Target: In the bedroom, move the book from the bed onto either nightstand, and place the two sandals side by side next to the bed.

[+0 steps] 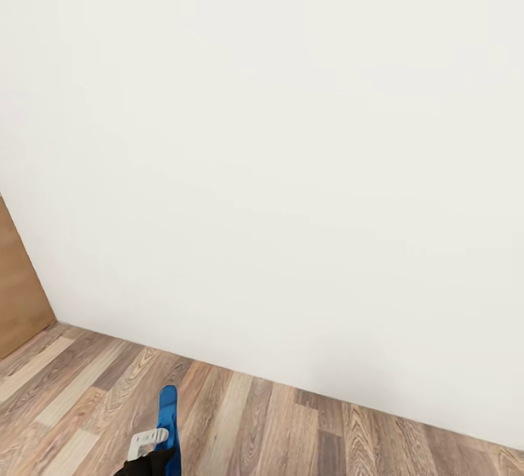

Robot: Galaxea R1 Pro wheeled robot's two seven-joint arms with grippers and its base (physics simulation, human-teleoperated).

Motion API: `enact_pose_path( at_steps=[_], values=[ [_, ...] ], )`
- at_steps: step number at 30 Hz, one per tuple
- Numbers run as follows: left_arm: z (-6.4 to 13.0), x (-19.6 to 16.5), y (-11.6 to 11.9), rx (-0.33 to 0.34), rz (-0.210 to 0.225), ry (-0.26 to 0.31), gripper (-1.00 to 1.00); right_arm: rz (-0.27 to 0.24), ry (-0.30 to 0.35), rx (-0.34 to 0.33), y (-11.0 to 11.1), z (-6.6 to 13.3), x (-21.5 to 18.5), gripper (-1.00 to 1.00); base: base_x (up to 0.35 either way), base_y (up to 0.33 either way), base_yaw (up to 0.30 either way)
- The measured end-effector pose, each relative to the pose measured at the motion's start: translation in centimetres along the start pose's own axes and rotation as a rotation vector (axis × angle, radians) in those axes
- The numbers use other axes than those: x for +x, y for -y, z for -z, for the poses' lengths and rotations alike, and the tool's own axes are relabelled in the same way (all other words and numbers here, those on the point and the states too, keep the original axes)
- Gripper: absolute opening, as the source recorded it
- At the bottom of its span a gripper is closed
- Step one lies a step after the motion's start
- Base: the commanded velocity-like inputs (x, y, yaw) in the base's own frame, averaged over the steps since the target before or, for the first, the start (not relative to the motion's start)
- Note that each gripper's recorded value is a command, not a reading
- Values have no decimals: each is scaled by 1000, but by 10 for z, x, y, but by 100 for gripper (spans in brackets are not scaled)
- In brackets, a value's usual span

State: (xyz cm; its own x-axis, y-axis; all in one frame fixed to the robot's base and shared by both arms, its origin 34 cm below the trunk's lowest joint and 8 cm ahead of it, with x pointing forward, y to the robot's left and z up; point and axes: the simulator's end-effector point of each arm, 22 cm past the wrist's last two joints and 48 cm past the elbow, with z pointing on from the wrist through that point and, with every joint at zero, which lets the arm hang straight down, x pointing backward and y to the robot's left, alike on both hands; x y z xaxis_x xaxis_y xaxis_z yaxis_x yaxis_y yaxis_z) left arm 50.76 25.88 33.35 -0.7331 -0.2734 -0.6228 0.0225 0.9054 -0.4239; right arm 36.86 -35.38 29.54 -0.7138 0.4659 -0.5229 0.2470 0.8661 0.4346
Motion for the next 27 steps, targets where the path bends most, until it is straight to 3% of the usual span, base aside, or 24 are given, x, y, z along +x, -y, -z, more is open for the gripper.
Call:
enact_pose_path(
  at_steps=[27],
  values=[
    [1,-4,2,2,-2,9,-100,2,8,-5,-2,0,-3,100,31,30,-262]
  ],
)
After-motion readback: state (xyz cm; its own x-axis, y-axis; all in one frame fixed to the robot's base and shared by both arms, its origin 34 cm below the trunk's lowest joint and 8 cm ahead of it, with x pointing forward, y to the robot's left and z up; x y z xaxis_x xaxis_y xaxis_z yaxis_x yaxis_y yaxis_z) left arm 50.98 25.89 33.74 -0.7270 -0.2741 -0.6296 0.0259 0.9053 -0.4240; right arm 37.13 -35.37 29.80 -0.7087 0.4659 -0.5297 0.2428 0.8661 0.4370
